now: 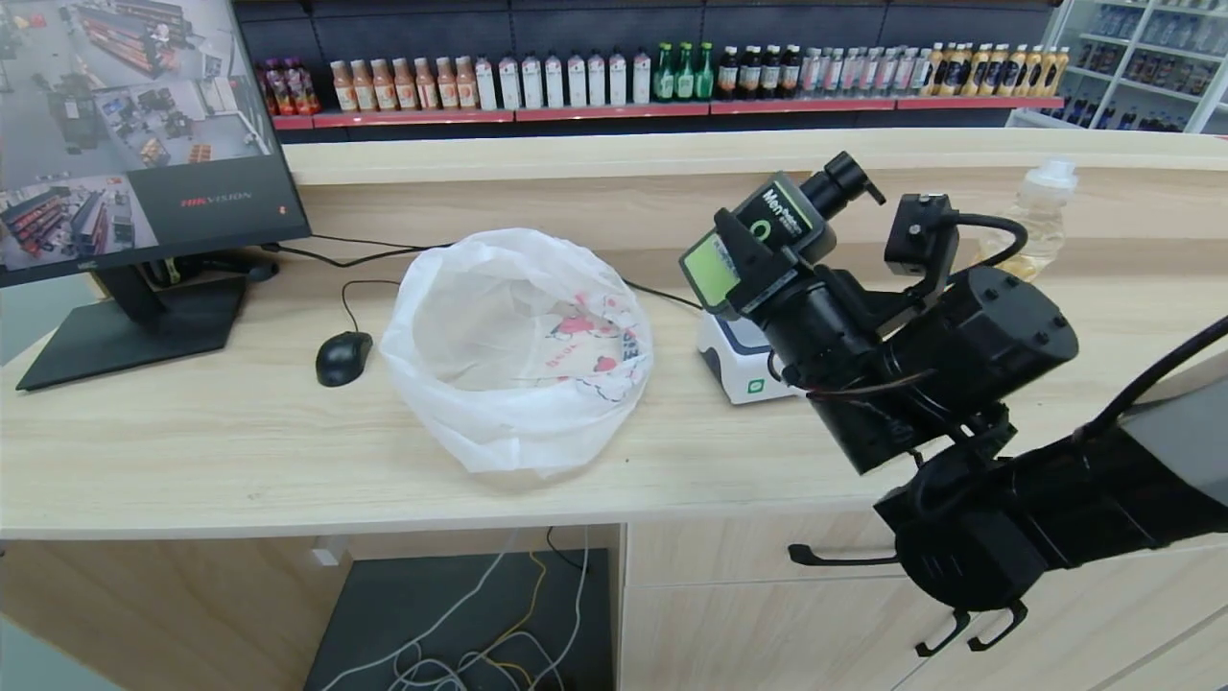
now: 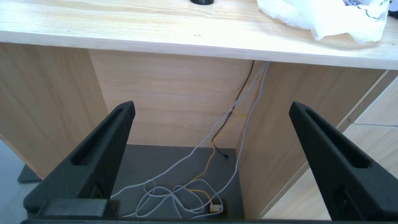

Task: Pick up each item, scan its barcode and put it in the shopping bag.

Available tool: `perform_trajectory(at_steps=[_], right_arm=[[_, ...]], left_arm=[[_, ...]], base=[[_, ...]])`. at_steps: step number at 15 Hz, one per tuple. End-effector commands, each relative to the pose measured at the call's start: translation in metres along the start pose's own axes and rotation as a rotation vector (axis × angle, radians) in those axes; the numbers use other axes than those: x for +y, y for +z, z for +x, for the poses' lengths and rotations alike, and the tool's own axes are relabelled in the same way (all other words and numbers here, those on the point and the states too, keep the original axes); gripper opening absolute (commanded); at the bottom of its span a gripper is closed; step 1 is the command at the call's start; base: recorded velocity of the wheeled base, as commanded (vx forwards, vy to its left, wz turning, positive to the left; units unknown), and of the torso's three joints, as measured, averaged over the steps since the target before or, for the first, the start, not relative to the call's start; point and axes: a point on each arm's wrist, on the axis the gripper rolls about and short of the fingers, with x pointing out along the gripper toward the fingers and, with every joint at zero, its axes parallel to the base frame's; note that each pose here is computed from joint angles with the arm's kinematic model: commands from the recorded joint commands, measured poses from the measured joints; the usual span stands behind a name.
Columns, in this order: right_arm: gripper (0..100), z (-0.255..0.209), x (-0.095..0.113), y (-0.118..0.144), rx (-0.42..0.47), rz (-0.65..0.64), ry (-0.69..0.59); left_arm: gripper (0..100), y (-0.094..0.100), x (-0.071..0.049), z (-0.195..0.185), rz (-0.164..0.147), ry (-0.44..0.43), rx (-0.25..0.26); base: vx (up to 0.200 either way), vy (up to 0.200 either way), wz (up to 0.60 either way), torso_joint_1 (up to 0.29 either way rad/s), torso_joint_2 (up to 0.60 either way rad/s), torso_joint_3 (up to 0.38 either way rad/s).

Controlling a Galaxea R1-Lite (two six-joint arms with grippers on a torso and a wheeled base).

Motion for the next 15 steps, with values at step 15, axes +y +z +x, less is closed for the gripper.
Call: perform_trajectory(at_steps=[15], right_arm=[[0, 0.033, -0.060, 0.004, -0.010, 0.235, -0.341]], left_arm=[[100, 0.000, 0.000, 0.000, 0.000, 0.001, 0.000]], base=[[0.000, 0.000, 0.00, 0.000, 0.00, 0.000]])
